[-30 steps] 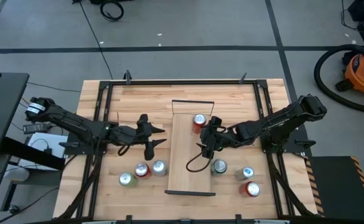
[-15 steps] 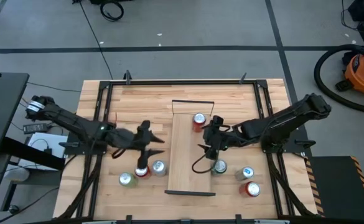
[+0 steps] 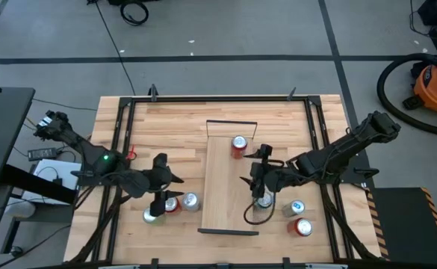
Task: Place canned beverage on shelf
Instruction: Put the red/black soda can on the shelf
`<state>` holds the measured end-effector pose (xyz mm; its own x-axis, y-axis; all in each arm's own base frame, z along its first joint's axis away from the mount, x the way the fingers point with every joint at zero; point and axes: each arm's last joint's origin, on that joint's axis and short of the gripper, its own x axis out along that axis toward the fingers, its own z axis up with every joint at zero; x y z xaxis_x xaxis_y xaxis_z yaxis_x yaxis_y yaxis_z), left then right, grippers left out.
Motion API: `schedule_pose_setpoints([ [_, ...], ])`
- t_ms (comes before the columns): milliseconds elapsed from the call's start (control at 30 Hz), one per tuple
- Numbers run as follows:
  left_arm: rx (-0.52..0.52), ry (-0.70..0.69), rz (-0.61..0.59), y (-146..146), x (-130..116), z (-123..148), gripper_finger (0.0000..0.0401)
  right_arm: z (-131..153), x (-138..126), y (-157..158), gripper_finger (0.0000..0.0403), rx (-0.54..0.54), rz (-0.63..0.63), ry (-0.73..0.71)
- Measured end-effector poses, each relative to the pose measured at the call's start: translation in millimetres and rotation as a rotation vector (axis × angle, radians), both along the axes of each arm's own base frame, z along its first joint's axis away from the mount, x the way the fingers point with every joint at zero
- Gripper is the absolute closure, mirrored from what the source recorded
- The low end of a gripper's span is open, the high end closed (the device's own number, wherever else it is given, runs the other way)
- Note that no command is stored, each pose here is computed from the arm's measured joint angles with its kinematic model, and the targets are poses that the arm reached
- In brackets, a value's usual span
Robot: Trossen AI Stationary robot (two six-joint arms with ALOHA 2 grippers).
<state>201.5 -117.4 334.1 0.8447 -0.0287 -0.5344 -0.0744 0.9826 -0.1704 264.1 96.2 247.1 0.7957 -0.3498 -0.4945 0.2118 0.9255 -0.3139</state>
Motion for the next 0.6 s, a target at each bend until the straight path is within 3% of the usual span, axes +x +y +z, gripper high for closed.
schedule_pose_setpoints([
  [100,-0.021,-0.004,0.012,-4.4,0.5,9.1,0.0207,-7.9,0.2,0.7,0.0031,-0.039,0.053,-0.029],
  [333,0.109,-0.012,0.031,-29.4,6.3,18.4,0.0207,-18.7,-0.4,-2.4,0.0031,-0.092,0.096,-0.095],
  [600,0.014,0.151,0.133,-43.6,7.6,23.3,0.0207,-17.7,0.6,-4.0,0.0031,-0.153,0.115,-0.092],
])
